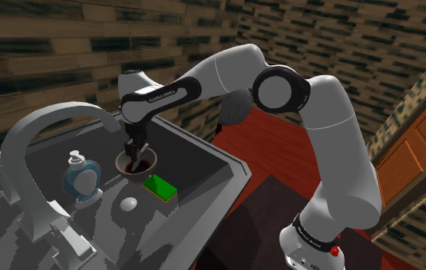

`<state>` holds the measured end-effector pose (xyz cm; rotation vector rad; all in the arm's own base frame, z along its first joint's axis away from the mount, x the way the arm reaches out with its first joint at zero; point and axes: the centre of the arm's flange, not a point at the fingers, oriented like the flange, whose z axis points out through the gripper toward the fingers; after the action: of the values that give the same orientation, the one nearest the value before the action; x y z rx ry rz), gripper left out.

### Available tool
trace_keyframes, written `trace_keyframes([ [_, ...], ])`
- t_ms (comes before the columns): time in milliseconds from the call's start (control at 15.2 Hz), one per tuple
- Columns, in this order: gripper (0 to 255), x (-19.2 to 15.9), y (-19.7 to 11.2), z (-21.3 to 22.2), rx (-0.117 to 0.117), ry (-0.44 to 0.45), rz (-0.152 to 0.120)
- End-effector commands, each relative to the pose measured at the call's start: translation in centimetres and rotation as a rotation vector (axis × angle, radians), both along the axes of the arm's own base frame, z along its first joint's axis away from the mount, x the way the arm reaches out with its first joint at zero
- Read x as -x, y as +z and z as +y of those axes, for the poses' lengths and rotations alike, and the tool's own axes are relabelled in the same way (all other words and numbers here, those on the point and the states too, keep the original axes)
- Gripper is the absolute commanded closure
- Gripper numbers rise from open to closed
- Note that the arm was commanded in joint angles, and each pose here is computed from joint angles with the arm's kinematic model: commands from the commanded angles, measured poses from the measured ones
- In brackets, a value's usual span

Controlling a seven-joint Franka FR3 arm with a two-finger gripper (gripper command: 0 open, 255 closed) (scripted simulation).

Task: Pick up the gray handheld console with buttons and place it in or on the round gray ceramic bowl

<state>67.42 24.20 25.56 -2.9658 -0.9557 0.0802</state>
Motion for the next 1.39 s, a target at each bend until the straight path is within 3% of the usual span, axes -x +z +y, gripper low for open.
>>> trace_keyframes([
  [0,255,0.0,-1.2,-0.1,0.000,0.000,-0.001],
  [528,255,0.0,-1.2,-0.1,0.000,0.000,-0.001],
  [594,0,0.0,-1.2,0.0,0.000,0.000,-0.001],
  [924,0,0.0,-1.2,-0.1,0.000,0.000,-0.001],
  [1188,0,-0.3,3.8,-0.1,0.000,0.000,-0.001],
  [1320,0,-0.3,3.8,-0.1,0.000,0.000,-0.001],
])
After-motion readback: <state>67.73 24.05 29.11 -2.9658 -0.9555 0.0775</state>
